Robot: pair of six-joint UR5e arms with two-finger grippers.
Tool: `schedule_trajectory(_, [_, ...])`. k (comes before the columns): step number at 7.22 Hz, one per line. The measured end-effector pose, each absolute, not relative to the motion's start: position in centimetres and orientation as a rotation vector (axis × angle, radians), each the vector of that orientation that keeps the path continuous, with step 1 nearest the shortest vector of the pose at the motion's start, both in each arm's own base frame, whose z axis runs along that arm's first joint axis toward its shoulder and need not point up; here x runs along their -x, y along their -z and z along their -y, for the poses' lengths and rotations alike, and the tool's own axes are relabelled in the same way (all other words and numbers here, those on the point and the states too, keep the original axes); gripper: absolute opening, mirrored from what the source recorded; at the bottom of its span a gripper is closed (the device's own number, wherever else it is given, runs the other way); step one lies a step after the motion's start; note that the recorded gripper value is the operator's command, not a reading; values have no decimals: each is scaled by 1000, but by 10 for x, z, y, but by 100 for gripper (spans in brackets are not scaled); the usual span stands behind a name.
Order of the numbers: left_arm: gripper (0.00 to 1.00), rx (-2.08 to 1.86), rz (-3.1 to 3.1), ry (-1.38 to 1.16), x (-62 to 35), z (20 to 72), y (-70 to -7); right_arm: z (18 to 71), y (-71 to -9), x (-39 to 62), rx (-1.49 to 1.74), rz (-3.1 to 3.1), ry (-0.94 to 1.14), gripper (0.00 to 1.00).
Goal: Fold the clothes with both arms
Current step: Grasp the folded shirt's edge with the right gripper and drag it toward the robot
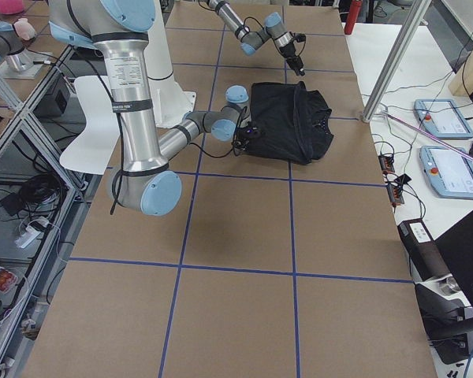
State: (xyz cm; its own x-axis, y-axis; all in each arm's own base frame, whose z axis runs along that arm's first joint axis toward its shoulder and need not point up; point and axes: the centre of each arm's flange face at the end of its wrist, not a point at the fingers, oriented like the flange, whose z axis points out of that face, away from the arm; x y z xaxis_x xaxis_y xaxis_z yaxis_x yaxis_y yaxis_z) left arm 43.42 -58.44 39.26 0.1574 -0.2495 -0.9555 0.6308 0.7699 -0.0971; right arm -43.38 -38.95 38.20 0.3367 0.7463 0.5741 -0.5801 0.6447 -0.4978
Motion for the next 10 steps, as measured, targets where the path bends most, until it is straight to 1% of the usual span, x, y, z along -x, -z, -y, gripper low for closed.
schedule_trajectory(3, [65,-360,-1267,650,-433,583,-393,382,-374,421,235,886,-883,0])
schedule_trajectory(5, [64,-361,-1284,644,-431,580,-385,359,-378,387,244,886,-871,0])
schedule_trajectory(7, [64,-352,-1332,614,-421,567,-364,301,-381,356,307,862,-802,0])
schedule_trajectory(9, [64,-305,-1390,547,-411,547,-338,250,-379,366,452,818,-674,0])
schedule_trajectory(10, [64,-281,-1398,525,-409,539,-326,233,-376,370,528,799,-618,0])
